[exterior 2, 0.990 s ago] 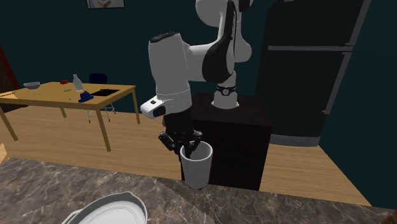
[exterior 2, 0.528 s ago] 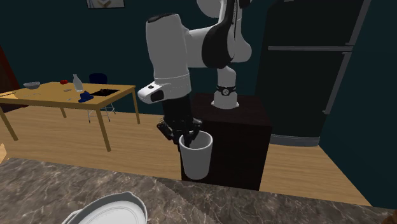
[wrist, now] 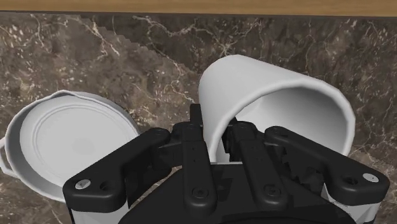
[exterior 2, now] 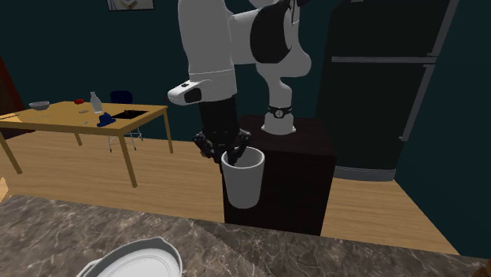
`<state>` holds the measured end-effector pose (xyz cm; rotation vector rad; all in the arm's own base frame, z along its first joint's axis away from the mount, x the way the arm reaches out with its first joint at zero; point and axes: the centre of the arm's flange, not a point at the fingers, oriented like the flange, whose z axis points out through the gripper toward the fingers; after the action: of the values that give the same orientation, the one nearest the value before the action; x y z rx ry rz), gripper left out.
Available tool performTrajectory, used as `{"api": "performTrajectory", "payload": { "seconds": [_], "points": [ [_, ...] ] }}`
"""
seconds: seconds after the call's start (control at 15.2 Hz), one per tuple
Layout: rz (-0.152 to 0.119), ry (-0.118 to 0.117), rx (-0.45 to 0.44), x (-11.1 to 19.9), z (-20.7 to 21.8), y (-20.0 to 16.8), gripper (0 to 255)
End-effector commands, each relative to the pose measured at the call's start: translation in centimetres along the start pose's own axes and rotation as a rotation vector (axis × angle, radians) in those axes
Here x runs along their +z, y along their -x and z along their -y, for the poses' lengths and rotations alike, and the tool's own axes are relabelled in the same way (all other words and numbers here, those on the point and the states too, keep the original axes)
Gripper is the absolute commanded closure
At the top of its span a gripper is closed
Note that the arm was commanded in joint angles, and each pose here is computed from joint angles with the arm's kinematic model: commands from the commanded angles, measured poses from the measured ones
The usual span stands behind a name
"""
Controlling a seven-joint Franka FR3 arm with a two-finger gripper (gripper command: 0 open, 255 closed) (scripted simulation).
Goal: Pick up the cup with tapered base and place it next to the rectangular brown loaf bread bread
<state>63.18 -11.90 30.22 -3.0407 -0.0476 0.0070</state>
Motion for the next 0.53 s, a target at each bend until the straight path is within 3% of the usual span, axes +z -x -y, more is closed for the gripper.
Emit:
{"api": "performTrajectory", "payload": {
  "seconds": [0.0, 0.46],
  "points": [
    [0.000, 0.000, 0.000, -1.1, 0.0, -0.1, 255],
    [0.000, 0.000, 0.000, -3.6, 1.6, 0.0, 255]
  ]
}}
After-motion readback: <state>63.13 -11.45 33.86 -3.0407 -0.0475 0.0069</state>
